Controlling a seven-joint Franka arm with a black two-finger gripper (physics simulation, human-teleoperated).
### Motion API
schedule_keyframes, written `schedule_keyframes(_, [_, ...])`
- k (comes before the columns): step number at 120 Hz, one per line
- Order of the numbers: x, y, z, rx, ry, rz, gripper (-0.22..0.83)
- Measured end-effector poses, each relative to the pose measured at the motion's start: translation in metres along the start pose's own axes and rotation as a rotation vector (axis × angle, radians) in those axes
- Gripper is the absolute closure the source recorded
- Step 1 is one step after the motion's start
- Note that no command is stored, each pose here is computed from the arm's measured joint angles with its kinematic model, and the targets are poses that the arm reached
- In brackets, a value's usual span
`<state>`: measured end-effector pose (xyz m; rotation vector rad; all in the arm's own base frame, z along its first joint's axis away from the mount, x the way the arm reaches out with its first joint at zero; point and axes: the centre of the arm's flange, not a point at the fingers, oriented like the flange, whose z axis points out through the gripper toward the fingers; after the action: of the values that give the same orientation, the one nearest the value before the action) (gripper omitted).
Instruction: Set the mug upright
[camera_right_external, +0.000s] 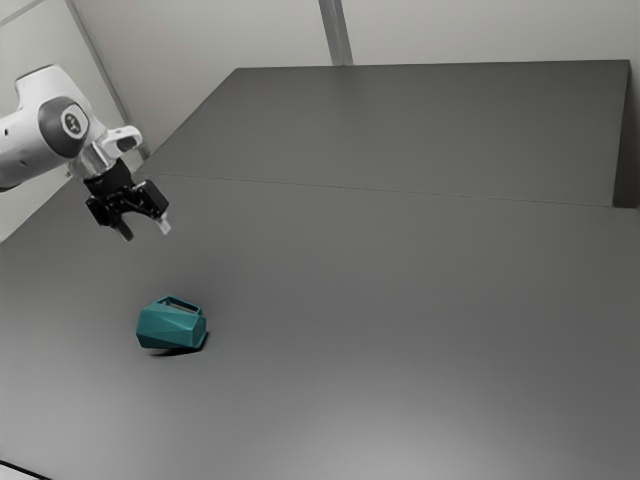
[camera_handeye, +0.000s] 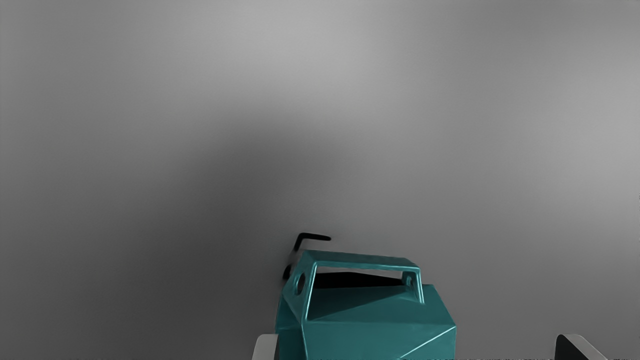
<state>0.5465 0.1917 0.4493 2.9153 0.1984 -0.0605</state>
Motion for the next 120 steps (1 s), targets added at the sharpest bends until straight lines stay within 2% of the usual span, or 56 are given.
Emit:
schedule_keyframes(42, [0.003, -0.044, 0.066, -0.125, -0.114, 0.002, 0.00])
schedule_keyframes(73, [-0.015, -0.072, 0.103, -0.194, -0.186, -0.010, 0.00])
schedule_keyframes(120, [-0.038, -0.087, 0.121, -0.330, -0.206, -0.039, 0.00])
